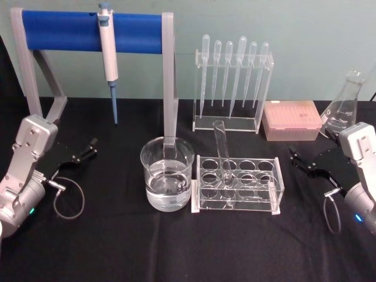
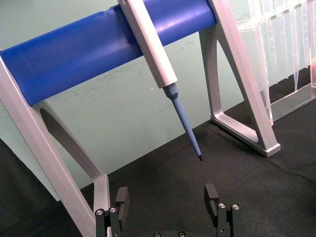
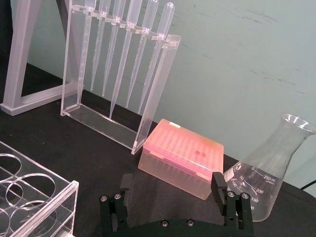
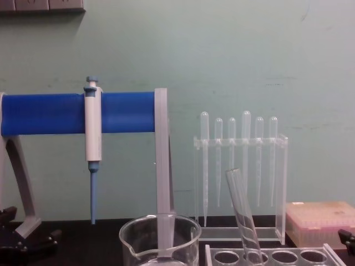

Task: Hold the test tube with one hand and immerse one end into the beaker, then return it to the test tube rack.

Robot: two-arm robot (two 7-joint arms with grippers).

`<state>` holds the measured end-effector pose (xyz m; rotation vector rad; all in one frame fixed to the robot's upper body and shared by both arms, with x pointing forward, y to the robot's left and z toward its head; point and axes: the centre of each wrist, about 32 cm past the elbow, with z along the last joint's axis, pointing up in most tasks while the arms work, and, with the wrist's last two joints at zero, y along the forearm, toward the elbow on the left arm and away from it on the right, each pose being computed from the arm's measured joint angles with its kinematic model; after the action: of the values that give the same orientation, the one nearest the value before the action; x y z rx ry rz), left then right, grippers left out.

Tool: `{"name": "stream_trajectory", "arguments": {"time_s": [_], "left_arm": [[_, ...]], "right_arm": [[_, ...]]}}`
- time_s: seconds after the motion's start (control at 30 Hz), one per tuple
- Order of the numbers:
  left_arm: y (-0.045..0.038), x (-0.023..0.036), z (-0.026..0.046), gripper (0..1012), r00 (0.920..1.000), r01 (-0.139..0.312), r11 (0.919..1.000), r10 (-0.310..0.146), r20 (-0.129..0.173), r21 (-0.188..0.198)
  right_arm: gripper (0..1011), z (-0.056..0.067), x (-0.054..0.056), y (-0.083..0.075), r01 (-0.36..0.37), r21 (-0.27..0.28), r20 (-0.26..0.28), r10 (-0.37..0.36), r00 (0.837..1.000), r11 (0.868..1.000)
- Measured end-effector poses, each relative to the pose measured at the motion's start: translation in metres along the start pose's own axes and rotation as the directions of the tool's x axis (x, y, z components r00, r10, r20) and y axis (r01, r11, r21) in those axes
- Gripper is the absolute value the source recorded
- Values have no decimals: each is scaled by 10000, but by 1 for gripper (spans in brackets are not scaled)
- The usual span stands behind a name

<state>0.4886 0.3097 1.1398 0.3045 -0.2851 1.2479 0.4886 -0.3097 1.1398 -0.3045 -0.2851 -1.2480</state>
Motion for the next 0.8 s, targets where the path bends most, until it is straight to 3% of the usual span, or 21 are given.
{"name": "stream_trajectory", "arguments": {"time_s": [0.8], "left_arm": [[0,0,0,1000,10000,0,10000,0,0,-1]], "right_arm": [[1002,0,0,0,0,0,-1,0,10000,10000]]}}
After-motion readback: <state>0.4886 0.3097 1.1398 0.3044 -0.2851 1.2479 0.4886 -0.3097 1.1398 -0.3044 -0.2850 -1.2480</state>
